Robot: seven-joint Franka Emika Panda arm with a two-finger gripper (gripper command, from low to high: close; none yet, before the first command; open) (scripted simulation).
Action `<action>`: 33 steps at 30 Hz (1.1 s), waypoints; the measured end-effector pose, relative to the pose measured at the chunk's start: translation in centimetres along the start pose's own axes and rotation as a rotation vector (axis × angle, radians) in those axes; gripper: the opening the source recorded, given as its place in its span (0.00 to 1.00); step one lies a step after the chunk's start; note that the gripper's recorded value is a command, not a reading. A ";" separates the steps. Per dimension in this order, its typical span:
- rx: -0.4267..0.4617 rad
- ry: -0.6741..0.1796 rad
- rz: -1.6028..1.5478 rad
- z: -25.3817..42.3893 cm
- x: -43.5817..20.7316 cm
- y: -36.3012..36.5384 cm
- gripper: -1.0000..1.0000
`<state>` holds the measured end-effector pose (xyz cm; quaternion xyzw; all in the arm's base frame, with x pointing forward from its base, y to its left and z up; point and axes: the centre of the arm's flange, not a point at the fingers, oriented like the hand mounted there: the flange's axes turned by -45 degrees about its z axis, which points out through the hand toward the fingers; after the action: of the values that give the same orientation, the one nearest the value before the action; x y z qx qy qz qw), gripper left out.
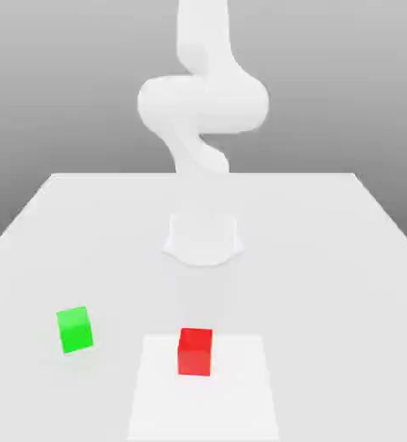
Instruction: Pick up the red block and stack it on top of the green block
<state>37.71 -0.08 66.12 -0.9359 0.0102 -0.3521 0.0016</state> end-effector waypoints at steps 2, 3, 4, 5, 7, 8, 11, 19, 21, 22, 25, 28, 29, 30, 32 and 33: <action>-0.005 -0.077 0.005 5.3 -1.5 0.1 0.50; -0.007 -0.115 0.008 7.8 -2.4 0.2 0.50; -0.010 -0.152 0.011 10.2 -3.4 0.3 0.50; -0.012 -0.189 0.014 12.5 -4.6 0.4 0.50; -0.016 -0.263 0.020 16.8 -7.2 0.5 0.50; -0.018 -0.301 0.023 18.8 -8.7 0.6 0.50; -0.023 -0.415 0.033 24.3 -13.9 0.9 0.50; -0.034 -0.704 0.061 33.7 -30.2 1.5 0.50; -0.034 -0.715 0.062 35.1 -31.8 1.6 0.50; -0.034 -0.718 0.063 35.8 -32.4 1.6 0.50; -0.035 -0.719 0.062 37.8 -34.4 1.6 0.50; -0.035 -0.719 0.062 38.1 -34.8 1.6 0.00; -0.035 -0.719 0.062 38.1 -34.8 1.6 0.00; -0.035 -0.719 0.062 38.1 -34.8 1.6 0.00; -0.035 -0.719 0.062 38.3 -35.0 1.6 0.00; -0.035 -0.719 0.062 38.1 -34.7 1.6 0.00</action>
<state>36.66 -1.13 14.60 -0.9991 0.0435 -0.0001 -0.0001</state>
